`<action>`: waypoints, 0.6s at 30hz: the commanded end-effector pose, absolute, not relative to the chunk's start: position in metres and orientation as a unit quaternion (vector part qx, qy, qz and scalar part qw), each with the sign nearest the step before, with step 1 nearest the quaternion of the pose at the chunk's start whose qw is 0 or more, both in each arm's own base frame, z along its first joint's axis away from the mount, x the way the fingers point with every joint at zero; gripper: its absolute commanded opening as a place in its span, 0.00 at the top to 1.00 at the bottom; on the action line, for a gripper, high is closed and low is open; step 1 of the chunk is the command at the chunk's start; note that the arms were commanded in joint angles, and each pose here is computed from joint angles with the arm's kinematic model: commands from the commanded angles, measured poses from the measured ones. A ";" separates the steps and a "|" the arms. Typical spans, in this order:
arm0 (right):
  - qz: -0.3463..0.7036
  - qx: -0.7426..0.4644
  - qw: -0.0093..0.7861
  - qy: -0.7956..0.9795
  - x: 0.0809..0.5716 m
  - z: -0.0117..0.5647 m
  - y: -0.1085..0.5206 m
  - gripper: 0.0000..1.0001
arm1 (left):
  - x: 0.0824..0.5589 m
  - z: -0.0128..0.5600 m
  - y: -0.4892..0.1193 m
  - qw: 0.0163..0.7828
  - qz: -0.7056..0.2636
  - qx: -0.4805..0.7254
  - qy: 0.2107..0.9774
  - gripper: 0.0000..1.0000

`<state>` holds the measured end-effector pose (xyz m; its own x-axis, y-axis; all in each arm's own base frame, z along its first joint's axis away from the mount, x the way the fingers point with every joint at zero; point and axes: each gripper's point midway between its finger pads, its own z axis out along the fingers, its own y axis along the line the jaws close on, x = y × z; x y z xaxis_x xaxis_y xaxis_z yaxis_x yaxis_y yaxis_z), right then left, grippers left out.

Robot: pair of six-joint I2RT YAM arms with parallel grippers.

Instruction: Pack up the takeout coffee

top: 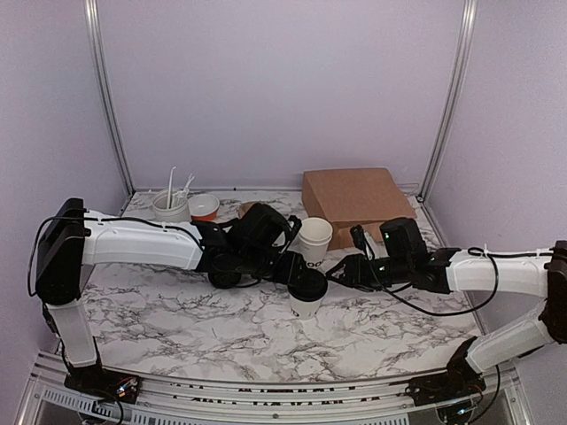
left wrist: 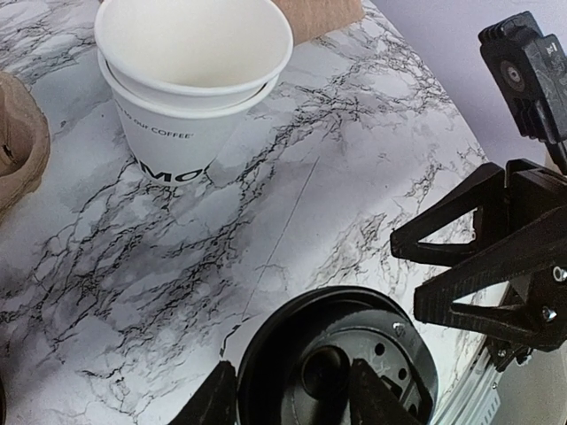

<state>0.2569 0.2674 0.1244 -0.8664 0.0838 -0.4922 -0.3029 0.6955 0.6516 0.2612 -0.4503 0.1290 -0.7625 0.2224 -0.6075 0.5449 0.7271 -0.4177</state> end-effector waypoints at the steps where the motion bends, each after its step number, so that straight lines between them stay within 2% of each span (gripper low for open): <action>1: 0.401 -0.074 0.272 0.872 0.268 0.141 0.276 0.50 | 0.250 0.101 -0.437 0.231 -0.264 0.235 0.906 0.56; 12: 0.395 -0.055 0.235 0.886 0.243 0.103 0.266 0.53 | 0.250 0.100 -0.439 0.231 -0.262 0.240 0.906 0.56; 18: 0.396 -0.046 0.248 0.883 0.224 0.115 0.272 0.54 | 0.251 0.099 -0.441 0.233 -0.262 0.241 0.905 0.56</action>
